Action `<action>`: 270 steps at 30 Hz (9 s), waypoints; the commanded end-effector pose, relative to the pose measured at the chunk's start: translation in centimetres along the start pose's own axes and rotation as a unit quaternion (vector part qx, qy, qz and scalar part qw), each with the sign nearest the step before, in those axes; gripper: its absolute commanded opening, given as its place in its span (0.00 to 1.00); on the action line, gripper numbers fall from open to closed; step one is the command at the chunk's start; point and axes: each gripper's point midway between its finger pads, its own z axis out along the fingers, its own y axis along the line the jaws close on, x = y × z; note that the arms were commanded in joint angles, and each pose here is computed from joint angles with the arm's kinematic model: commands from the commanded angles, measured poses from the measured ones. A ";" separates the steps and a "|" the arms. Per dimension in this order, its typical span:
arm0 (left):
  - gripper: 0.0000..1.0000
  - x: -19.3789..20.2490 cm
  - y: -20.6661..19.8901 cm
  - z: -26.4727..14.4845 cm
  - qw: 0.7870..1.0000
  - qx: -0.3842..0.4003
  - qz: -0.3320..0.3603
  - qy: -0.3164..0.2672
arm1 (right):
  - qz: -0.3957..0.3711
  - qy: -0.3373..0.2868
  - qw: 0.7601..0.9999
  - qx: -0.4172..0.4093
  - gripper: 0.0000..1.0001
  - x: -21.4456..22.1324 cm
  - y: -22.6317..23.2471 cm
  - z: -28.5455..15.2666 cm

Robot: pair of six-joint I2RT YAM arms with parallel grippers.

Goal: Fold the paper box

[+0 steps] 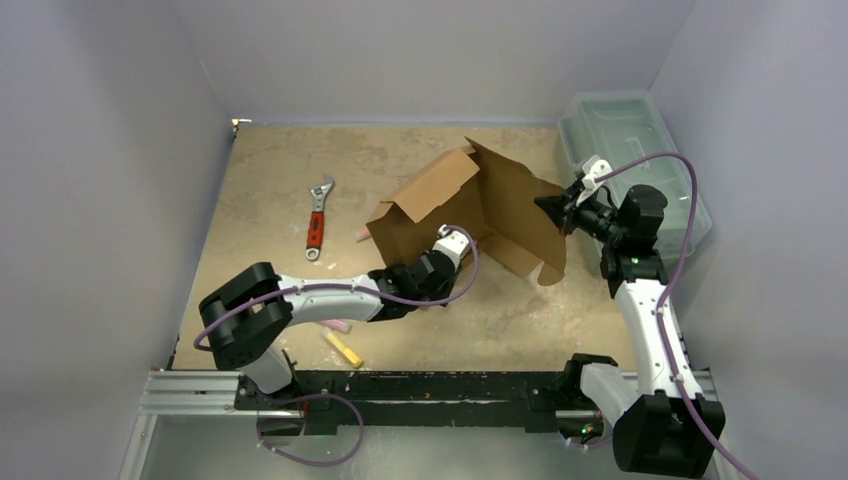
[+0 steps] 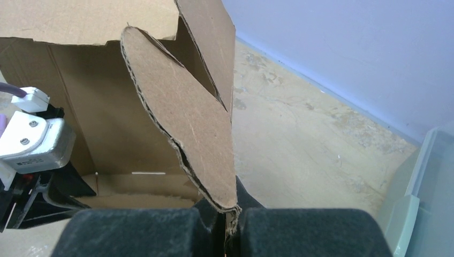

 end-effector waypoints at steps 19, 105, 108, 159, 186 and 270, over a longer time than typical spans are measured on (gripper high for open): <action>0.33 3.6 -4.7 1.1 0.990 0.121 -0.052 0.052 | 0.010 0.003 1.000 -0.004 0.00 0.7 0.1 0.0; 0.49 4.1 -2.1 -4.3 0.892 0.213 -0.398 -0.022 | 0.018 0.005 1.000 -0.002 0.00 0.9 0.0 0.2; 0.51 5.3 -2.5 -6.0 0.905 0.223 -0.362 0.017 | 0.019 0.005 1.000 -0.002 0.00 1.0 0.0 0.2; 0.98 -25.3 11.5 -14.5 0.990 0.035 0.069 -0.119 | -0.023 -0.006 1.000 -0.009 0.00 -0.9 0.2 -0.3; 0.73 -5.6 13.0 -14.1 0.937 0.033 -0.287 -0.197 | -0.021 0.003 1.000 0.023 0.00 -1.6 -1.6 0.0; 0.06 -20.1 16.6 -2.7 0.943 -0.119 -0.166 -0.264 | -0.024 -0.105 0.994 -0.009 0.00 0.4 0.3 1.9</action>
